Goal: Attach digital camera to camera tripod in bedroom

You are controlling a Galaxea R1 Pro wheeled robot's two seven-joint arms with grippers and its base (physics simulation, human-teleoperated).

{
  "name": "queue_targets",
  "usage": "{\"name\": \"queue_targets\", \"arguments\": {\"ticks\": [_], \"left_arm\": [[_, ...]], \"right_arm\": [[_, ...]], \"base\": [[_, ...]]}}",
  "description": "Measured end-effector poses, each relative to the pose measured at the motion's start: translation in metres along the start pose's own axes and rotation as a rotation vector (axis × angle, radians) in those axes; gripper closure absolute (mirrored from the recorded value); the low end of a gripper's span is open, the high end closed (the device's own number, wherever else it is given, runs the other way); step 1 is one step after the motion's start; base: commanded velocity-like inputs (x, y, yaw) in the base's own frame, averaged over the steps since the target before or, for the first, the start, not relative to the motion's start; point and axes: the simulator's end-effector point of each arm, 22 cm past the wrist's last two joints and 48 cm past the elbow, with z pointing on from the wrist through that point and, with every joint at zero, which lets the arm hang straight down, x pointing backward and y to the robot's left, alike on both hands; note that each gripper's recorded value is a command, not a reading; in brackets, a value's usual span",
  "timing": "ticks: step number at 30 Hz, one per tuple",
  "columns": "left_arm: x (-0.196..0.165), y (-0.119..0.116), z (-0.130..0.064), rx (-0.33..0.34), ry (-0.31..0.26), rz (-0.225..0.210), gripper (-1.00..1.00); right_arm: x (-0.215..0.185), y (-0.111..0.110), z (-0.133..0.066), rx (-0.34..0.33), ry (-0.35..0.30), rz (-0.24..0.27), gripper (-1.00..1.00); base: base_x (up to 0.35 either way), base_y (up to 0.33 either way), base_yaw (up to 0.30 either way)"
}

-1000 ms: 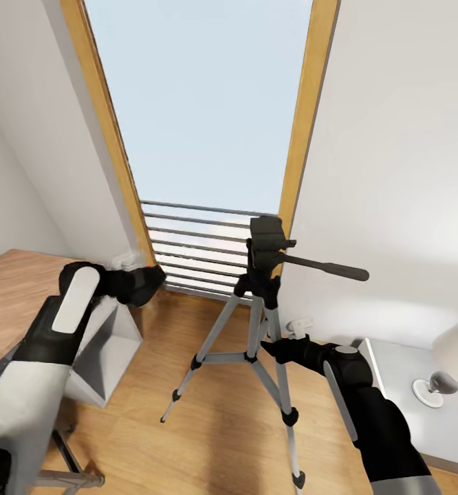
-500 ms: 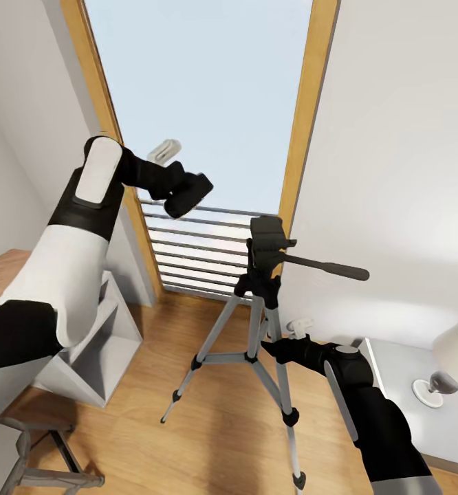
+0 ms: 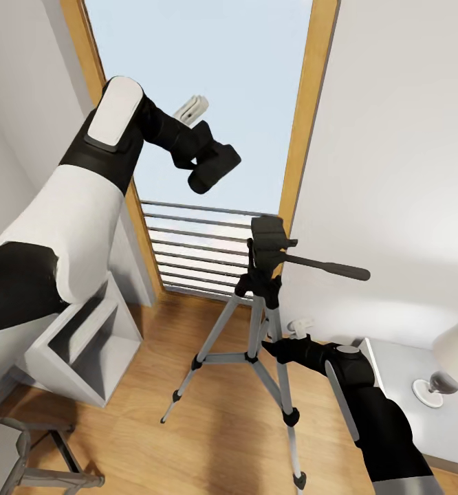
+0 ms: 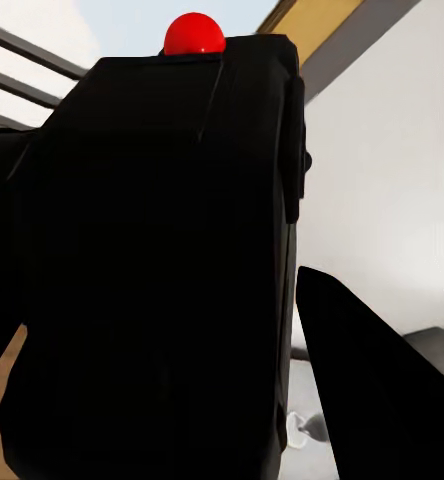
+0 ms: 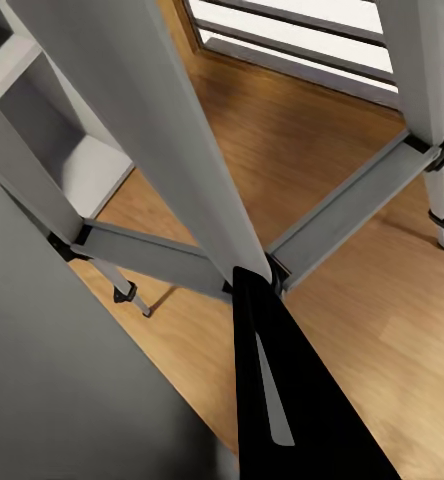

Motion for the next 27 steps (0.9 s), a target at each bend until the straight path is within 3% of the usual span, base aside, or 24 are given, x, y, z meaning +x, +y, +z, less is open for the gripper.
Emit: {"name": "queue_targets", "arguments": {"ticks": [14,23,27], "left_arm": [[0.009,-0.015,0.007,0.017,0.046,-0.010,1.00],[0.019,-0.054,0.001,0.181,0.101,-0.083,1.00],[0.030,-0.060,0.005,0.169,0.121,-0.039,1.00]], "right_arm": [[0.000,0.000,0.000,0.000,-0.001,-0.001,1.00],[0.000,0.000,0.000,0.000,-0.001,0.000,1.00],[0.000,0.000,0.000,0.000,-0.001,0.001,1.00]], "base": [[0.000,0.000,0.000],[0.000,0.000,0.000],[0.000,0.000,0.000]]}}
